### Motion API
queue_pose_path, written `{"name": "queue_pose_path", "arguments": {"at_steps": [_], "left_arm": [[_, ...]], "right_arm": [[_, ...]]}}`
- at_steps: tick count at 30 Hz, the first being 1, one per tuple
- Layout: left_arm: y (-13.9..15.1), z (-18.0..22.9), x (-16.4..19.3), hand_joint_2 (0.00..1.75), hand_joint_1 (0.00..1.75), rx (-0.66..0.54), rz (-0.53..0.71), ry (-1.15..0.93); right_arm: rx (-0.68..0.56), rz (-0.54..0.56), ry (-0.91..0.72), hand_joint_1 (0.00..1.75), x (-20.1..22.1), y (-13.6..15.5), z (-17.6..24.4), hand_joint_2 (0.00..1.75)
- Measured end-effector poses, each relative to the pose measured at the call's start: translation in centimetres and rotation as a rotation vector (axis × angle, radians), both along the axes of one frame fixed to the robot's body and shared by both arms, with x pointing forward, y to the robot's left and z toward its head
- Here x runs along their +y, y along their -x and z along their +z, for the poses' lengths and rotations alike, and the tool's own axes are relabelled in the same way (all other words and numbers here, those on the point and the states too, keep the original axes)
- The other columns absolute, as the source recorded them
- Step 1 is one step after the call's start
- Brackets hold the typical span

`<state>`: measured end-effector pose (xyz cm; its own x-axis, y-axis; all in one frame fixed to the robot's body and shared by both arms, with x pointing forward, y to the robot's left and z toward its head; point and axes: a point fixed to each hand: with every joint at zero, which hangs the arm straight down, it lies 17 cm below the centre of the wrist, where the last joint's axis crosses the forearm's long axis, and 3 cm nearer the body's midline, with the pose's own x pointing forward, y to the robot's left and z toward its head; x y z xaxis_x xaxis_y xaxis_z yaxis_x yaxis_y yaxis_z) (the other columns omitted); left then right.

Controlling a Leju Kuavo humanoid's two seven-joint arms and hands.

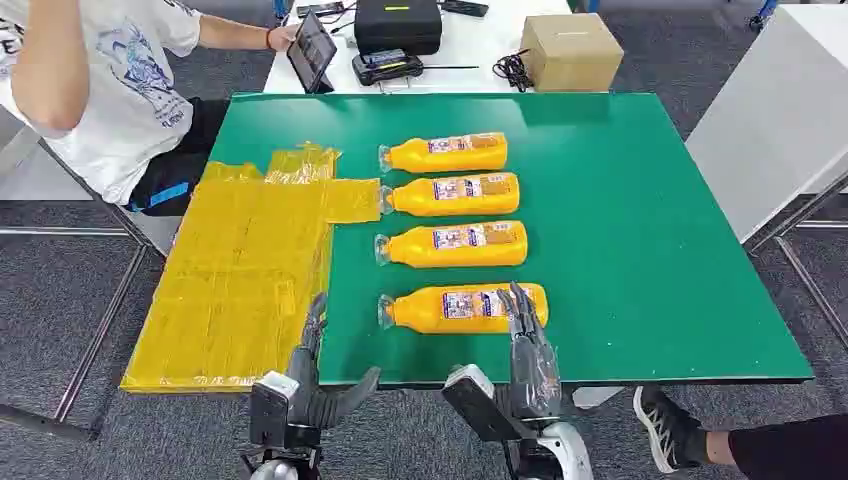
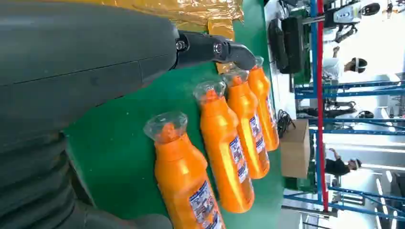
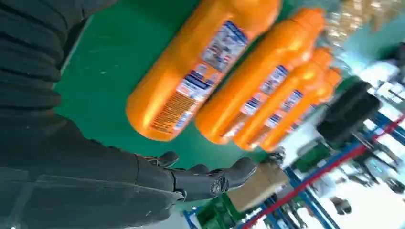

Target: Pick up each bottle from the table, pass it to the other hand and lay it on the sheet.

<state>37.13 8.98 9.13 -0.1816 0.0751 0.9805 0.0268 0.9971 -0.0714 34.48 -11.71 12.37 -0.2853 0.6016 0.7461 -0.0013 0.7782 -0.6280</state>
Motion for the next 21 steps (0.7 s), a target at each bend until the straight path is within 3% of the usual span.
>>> {"name": "queue_pose_path", "arguments": {"at_steps": [11,21], "left_arm": [[0.0,-0.2,-0.5,1.75,0.0,0.013,-0.033,-0.001],[-0.1,-0.5,-1.0,1.75,0.0,0.02,-0.058,-0.007]], "right_arm": [[0.147,0.045,0.152,0.0,-1.1,-1.8,-4.5,1.75],[0.148,0.062,0.232,0.0,-1.4,-4.4,-4.8,1.75]]}}
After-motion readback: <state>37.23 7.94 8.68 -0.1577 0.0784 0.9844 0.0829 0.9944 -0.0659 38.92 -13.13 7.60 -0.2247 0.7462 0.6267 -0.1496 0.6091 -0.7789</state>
